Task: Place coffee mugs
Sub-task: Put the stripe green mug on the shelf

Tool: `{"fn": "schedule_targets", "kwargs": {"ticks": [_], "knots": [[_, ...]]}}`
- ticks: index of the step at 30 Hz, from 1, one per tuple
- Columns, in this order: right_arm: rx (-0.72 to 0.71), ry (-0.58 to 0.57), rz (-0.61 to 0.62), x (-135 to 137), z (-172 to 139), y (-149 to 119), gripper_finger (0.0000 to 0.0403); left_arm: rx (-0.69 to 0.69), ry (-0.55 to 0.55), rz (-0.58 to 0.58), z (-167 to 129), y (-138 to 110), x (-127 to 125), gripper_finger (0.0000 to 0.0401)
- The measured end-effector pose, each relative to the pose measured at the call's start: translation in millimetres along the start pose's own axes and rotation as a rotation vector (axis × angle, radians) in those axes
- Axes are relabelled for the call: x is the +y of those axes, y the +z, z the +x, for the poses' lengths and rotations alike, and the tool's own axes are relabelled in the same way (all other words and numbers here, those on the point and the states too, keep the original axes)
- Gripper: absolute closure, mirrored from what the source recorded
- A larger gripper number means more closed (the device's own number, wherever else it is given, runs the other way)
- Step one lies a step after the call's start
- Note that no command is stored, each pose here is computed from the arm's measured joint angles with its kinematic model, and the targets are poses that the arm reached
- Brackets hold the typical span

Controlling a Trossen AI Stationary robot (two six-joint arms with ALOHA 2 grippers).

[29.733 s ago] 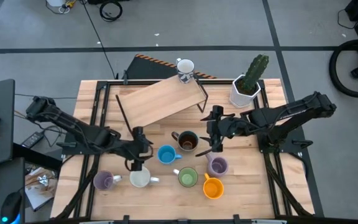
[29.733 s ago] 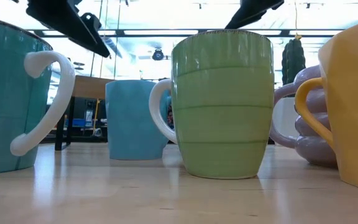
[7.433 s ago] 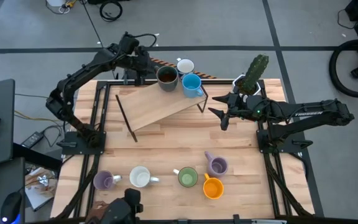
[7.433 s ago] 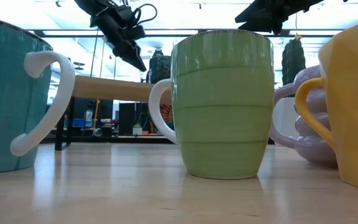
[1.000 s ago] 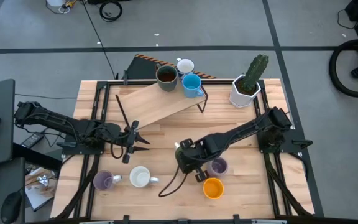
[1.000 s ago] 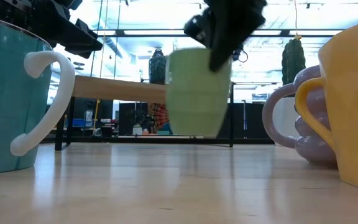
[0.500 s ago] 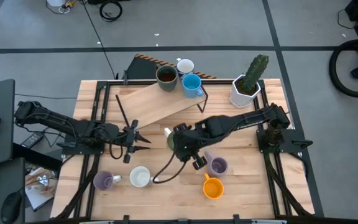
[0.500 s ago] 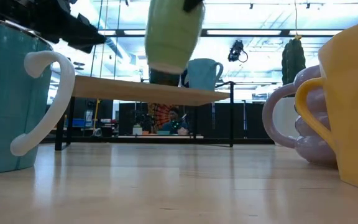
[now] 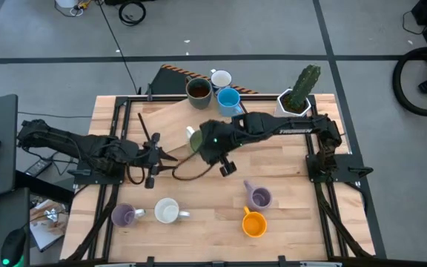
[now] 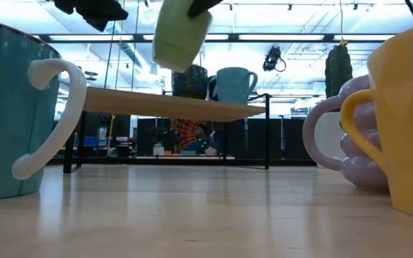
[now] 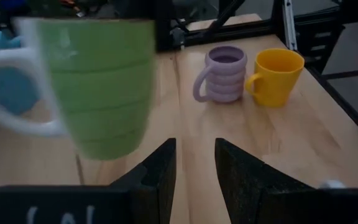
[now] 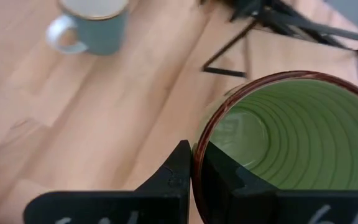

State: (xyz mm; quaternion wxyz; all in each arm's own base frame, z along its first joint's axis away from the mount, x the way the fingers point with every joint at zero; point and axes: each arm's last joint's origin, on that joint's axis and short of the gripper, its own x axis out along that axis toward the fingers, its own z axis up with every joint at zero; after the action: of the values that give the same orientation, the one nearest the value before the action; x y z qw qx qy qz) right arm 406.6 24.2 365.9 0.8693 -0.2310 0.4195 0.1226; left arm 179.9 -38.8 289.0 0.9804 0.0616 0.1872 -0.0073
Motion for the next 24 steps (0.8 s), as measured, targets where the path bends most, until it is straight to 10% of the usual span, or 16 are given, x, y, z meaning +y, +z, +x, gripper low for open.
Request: {"fn": "schedule_targets", "kwargs": {"ticks": [24], "knots": [[-0.028, -0.019, 0.035, -69, 7, -44, 0.0376, 0.047, 0.211, 0.016, 3, -2, 33, 0.0285]]}}
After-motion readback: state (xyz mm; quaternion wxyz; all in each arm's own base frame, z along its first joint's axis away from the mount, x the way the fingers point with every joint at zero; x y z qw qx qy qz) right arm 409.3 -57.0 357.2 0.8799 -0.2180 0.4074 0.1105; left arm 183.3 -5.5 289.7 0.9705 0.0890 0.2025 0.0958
